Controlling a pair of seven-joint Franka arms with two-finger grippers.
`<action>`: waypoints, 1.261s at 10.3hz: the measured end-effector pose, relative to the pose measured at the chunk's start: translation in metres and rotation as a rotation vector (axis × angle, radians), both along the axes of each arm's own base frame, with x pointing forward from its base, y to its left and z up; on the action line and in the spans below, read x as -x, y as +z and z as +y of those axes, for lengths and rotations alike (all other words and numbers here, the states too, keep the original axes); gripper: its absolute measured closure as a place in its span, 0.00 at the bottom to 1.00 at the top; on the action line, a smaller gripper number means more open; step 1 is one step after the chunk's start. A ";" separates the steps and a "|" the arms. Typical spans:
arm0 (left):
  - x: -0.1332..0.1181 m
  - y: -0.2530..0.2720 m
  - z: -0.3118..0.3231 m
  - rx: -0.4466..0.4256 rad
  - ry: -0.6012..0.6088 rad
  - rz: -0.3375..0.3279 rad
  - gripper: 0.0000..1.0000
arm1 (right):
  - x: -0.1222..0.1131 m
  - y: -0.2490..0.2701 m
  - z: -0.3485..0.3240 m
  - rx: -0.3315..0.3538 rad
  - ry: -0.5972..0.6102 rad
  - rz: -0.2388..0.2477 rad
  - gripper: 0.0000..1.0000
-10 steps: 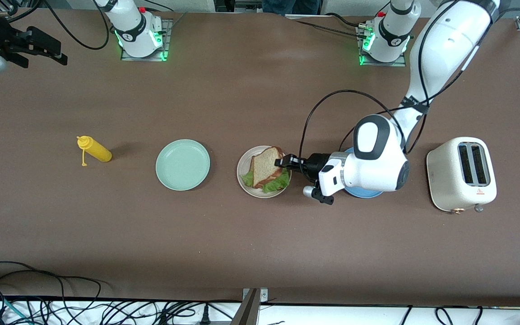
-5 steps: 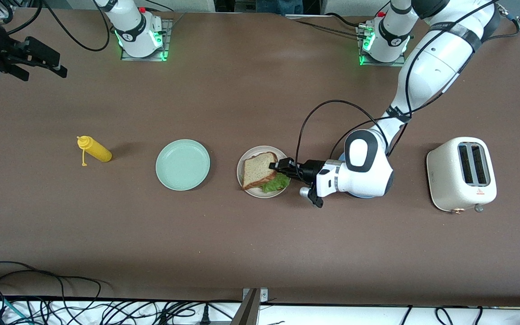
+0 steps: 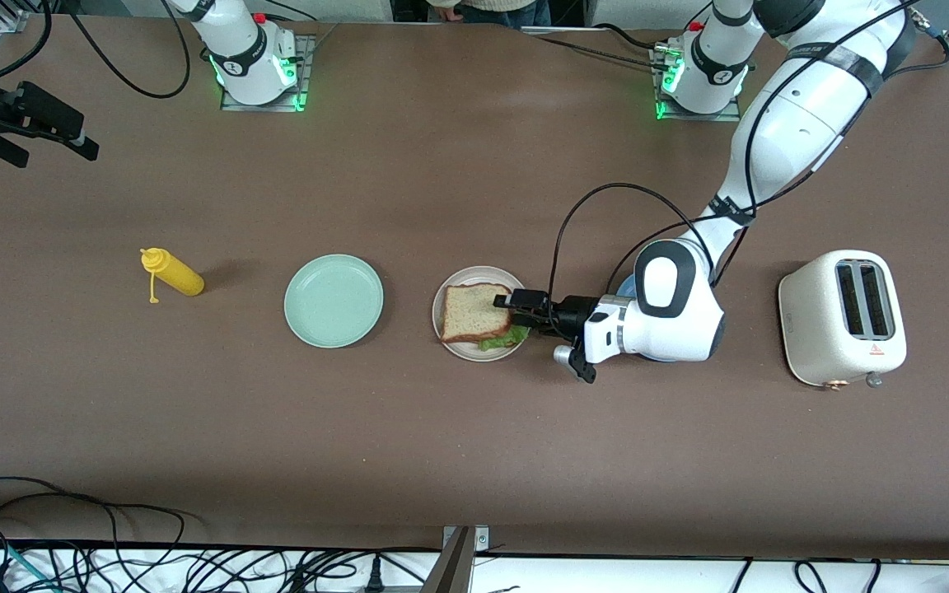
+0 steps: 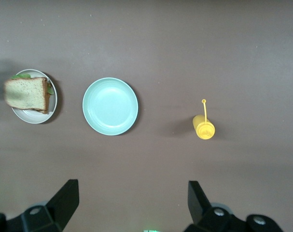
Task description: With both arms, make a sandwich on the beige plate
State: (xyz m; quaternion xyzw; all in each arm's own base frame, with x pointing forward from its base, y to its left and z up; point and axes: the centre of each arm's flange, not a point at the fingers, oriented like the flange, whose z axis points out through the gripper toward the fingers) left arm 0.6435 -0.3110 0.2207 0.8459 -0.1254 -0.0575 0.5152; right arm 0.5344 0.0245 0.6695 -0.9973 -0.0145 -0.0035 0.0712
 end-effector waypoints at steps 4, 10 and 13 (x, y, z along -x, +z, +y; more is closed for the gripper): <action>-0.013 0.036 0.038 -0.114 -0.053 -0.052 0.00 | -0.005 -0.002 0.000 -0.001 -0.002 -0.016 0.00; -0.016 0.162 0.122 -0.544 -0.088 -0.108 0.00 | -0.011 -0.009 -0.006 0.000 -0.013 -0.010 0.00; 0.001 0.241 0.179 -0.824 -0.050 -0.131 0.00 | -0.019 -0.023 -0.003 0.002 -0.009 0.009 0.00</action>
